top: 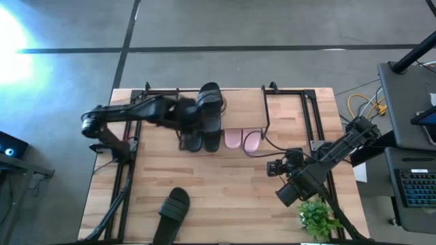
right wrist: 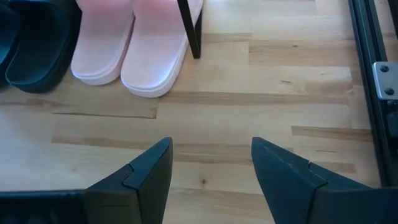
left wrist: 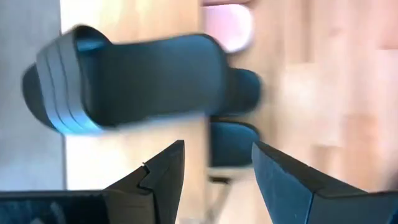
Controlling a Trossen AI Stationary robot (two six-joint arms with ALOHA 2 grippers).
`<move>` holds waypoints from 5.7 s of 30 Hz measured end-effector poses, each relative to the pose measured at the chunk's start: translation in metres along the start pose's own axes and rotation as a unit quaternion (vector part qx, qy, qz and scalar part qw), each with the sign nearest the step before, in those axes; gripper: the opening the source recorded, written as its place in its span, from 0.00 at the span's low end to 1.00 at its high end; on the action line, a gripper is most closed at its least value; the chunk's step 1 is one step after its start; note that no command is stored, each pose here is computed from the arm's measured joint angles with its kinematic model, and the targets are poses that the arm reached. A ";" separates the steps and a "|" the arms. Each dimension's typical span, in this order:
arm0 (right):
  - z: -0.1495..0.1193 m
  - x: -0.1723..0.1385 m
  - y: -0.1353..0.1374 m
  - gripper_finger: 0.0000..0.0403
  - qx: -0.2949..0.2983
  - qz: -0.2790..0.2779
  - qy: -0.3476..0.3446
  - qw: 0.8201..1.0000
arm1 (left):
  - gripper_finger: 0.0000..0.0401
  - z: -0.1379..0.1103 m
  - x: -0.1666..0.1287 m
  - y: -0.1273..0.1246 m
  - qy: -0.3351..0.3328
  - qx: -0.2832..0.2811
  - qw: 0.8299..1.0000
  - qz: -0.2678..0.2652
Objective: Pick and place slides into the shelf
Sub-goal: Put the pair of black slides on the shelf
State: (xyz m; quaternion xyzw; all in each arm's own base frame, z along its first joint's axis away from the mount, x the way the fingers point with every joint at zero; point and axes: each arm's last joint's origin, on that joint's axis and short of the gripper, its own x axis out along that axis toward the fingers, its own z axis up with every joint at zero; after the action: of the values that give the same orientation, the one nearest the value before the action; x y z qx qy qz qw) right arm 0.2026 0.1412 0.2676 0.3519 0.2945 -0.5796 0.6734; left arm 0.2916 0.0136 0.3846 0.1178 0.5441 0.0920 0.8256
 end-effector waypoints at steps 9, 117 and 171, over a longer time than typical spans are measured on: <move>-0.005 0.000 0.008 0.52 -0.053 0.040 0.015 0.998 | 0.43 -0.054 -0.051 -0.081 -0.029 0.033 0.998 -0.045; 0.061 -0.056 0.008 0.52 0.050 0.293 -0.138 0.945 | 0.00 0.116 0.113 0.072 -0.103 -0.076 0.909 0.398; 0.060 -0.039 0.011 0.52 0.036 0.229 -0.049 0.971 | 0.38 0.057 0.003 0.026 -0.078 -0.133 0.960 0.233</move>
State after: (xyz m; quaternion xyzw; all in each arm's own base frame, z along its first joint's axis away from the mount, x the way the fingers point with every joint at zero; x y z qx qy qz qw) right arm 0.2062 0.1159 0.3352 0.4057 0.1516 -0.4363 0.7887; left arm 0.3451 0.0340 0.4112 0.1375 0.4183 0.3436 0.8295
